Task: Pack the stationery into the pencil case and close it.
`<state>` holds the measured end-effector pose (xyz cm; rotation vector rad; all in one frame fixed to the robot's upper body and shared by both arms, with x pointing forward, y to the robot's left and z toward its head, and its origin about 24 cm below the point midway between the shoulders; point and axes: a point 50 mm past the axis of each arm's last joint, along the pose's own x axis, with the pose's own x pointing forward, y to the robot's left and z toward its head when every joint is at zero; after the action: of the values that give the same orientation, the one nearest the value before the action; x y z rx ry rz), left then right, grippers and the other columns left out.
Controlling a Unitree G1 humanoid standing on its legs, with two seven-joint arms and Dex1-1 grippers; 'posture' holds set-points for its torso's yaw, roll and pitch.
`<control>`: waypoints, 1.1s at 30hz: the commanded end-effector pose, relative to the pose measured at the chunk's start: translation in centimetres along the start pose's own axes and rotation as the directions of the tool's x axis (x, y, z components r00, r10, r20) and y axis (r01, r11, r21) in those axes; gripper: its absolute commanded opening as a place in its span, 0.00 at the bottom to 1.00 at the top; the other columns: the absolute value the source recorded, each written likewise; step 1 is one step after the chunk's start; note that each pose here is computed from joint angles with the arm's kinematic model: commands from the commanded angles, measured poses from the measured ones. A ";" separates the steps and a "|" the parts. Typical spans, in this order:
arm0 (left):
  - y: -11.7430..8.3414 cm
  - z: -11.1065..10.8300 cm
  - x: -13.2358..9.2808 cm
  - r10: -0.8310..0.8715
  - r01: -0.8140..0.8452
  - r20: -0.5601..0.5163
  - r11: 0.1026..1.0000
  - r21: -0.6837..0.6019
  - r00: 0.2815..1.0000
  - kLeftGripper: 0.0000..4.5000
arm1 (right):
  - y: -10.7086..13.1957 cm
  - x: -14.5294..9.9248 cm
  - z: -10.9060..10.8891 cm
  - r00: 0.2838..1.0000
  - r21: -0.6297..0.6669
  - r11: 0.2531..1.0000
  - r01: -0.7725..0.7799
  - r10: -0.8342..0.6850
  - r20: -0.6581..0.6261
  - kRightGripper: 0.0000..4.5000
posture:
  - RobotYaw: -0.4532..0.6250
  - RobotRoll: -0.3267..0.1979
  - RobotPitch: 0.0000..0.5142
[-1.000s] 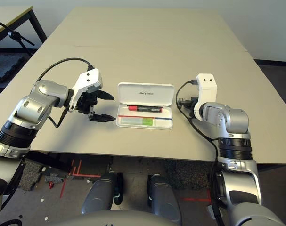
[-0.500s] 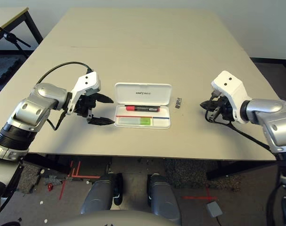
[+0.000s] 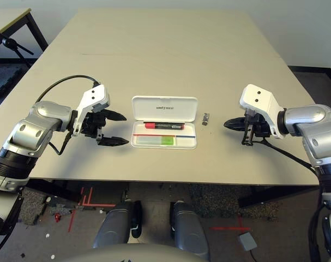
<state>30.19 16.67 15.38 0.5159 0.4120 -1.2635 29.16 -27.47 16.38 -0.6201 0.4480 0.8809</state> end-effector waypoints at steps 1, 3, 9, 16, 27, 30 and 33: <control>-0.3 -0.1 0.0 -0.009 0.009 0.006 1.000 -0.004 1.000 1.00 | -0.7 -0.1 0.3 0.997 0.079 0.994 0.073 -0.075 0.024 0.31 | 0.61 0.62 0.21; -0.3 0.0 0.1 -0.012 0.012 0.006 1.000 -0.003 1.000 1.00 | -1.2 0.0 0.3 0.987 0.152 0.976 0.155 -0.158 0.010 0.48 | 0.61 0.62 0.21; -0.1 0.0 0.4 -0.005 0.005 0.008 1.000 -0.002 1.000 1.00 | -1.3 1.4 0.8 0.957 0.365 0.892 0.267 -0.289 0.007 1.00 | 0.60 0.62 0.21; -0.1 0.0 0.5 0.000 0.000 0.003 1.000 -0.007 1.000 1.00 | -0.9 4.1 1.8 0.888 0.622 0.661 0.421 -0.441 -0.133 1.00 | 0.60 0.62 0.20; 0.2 0.3 0.7 -0.003 0.003 0.001 1.000 -0.004 1.000 1.00 | 1.6 7.2 1.5 0.863 0.702 0.515 0.493 -0.395 -0.317 1.00 | 0.60 0.62 0.18; 0.0 0.3 0.8 -0.003 0.003 0.000 1.000 -0.004 1.000 1.00 | 2.2 8.0 1.4 0.871 0.721 0.500 0.479 -0.372 -0.321 1.00 | 0.60 0.62 0.18; 0.0 0.3 0.8 -0.003 0.003 -0.001 1.000 -0.006 1.000 1.00 | 2.4 8.4 1.2 0.875 0.730 0.494 0.472 -0.364 -0.320 1.00 | 0.60 0.62 0.18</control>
<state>30.44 16.25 15.27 0.5005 0.4073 -1.2552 32.17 -20.48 11.87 0.0533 0.6934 0.1036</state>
